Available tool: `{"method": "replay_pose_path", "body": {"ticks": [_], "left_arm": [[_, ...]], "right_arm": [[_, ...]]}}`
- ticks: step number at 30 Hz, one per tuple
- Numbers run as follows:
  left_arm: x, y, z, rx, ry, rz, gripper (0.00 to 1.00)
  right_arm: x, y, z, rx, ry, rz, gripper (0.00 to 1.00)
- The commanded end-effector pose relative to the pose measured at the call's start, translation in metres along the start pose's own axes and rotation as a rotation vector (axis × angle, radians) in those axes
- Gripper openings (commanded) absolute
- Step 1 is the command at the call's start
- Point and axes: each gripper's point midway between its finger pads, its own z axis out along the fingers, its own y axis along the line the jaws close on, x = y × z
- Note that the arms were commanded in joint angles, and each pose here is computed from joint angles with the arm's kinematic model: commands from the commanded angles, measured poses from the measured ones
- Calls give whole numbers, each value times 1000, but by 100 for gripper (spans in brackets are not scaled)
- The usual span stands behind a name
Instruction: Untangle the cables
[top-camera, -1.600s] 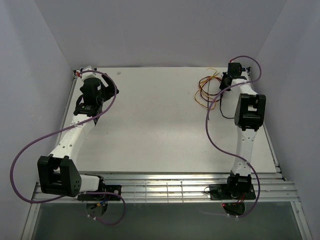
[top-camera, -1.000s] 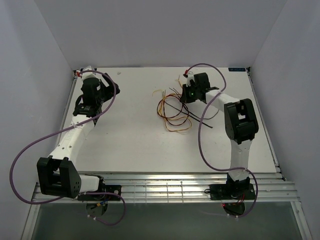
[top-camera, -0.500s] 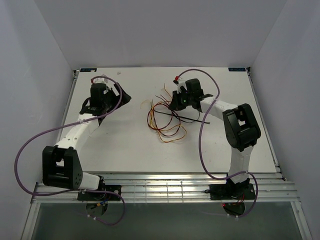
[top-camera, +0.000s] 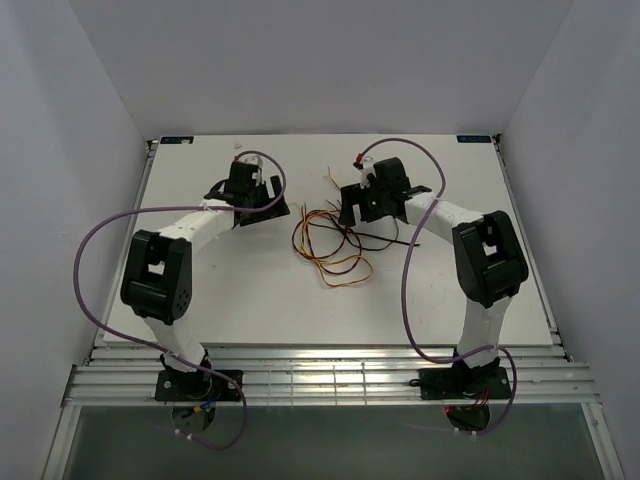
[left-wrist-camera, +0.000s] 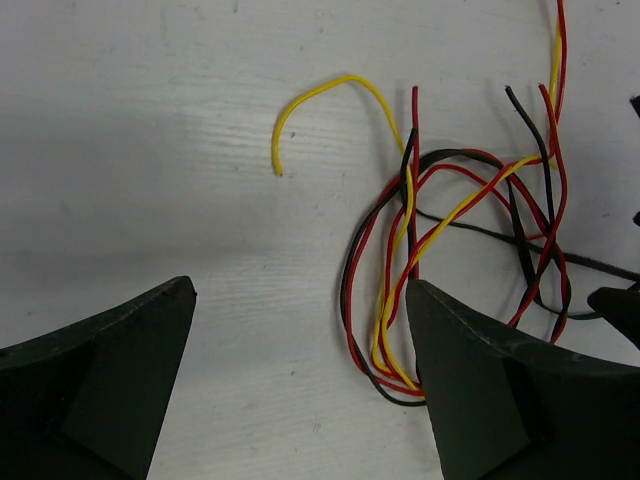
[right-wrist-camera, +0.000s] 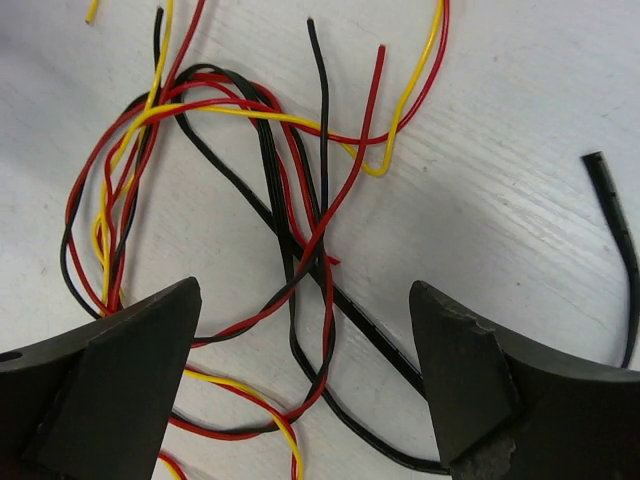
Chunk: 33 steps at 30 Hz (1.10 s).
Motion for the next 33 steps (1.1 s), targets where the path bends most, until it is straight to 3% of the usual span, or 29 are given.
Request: {"method": "replay_pose_path", "body": {"ticks": [1, 6, 14, 15, 20, 21, 22, 27, 33], "left_arm": [[-11, -12, 7, -9, 27, 117, 98], [15, -53, 14, 127, 102, 210, 98], [26, -71, 33, 94, 78, 293, 93], [23, -71, 36, 76, 61, 300, 85], [29, -73, 55, 10, 69, 364, 72], [28, -71, 57, -15, 60, 368, 60], [26, -73, 58, -19, 53, 373, 54], [25, -79, 60, -35, 27, 384, 49], [18, -79, 54, -81, -6, 384, 25]], "right_arm": [[-32, 4, -31, 50, -97, -22, 90], [-34, -2, -52, 119, -133, -12, 90], [-18, -5, -65, 143, -126, 19, 90], [-17, -5, -67, 143, -128, 19, 90], [-8, -6, -71, 150, -120, 35, 90], [-8, -6, -72, 150, -121, 36, 90], [-7, -6, -72, 151, -122, 37, 90], [-6, -7, -76, 158, -126, 39, 90], [-3, -8, -79, 168, -127, 39, 90]]}}
